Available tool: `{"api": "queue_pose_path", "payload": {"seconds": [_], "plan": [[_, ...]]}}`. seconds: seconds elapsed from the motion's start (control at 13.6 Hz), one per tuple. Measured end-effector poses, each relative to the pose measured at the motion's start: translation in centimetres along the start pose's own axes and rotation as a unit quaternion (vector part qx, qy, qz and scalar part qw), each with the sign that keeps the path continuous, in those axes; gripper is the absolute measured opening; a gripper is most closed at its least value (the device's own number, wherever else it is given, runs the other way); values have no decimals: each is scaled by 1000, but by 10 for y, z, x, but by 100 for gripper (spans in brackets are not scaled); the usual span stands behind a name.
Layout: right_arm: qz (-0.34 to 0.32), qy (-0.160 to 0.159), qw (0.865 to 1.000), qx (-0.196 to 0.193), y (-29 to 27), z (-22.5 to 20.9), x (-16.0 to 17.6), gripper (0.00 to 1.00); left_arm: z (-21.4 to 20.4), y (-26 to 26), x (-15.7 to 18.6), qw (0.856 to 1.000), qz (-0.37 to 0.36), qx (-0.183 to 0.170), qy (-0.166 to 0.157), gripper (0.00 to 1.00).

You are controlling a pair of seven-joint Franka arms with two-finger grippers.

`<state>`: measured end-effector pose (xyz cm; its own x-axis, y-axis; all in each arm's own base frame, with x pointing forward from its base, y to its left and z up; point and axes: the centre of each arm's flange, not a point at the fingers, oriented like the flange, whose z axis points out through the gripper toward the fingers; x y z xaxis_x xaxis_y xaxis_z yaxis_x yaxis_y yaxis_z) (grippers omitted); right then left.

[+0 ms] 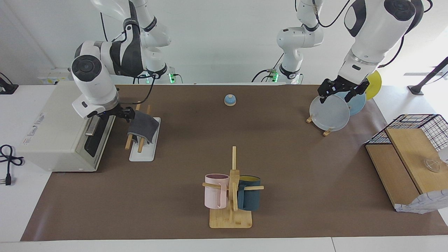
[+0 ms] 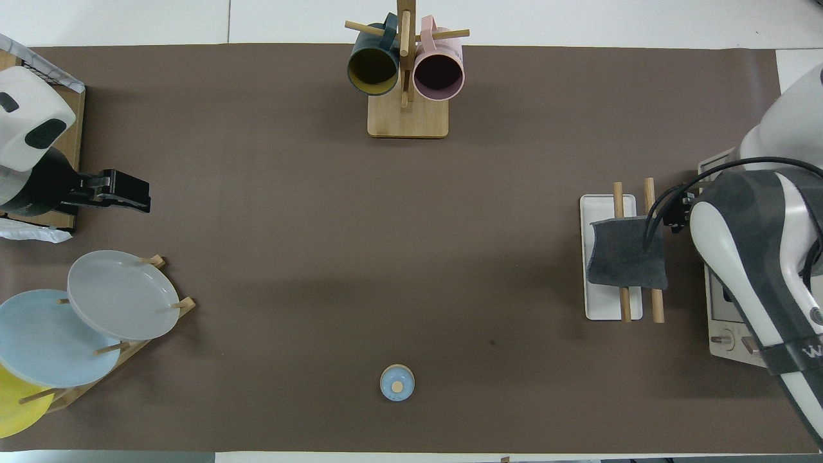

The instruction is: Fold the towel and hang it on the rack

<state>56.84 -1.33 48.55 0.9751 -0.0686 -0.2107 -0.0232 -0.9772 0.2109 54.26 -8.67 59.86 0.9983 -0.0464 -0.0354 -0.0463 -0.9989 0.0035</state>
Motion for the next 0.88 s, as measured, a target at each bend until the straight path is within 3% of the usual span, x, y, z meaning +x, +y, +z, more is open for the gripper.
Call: {"api": "queue_pose_path", "payload": {"seconds": [0.22,0.51,0.66,0.88], "plan": [[3,15,1000,6,3,-49,-8,100,-4,-2,2,1000,-3,-7,9,100],[2,31,998,49,2,-115,-56,100,-4,-3,2,1000,-3,-7,10,100],[4,38,998,52,5,-127,-69,100,-4,-3,2,1000,-4,-7,11,100],[4,52,997,54,4,-126,-61,100,-4,-6,3,1000,-6,-7,11,100]]}}
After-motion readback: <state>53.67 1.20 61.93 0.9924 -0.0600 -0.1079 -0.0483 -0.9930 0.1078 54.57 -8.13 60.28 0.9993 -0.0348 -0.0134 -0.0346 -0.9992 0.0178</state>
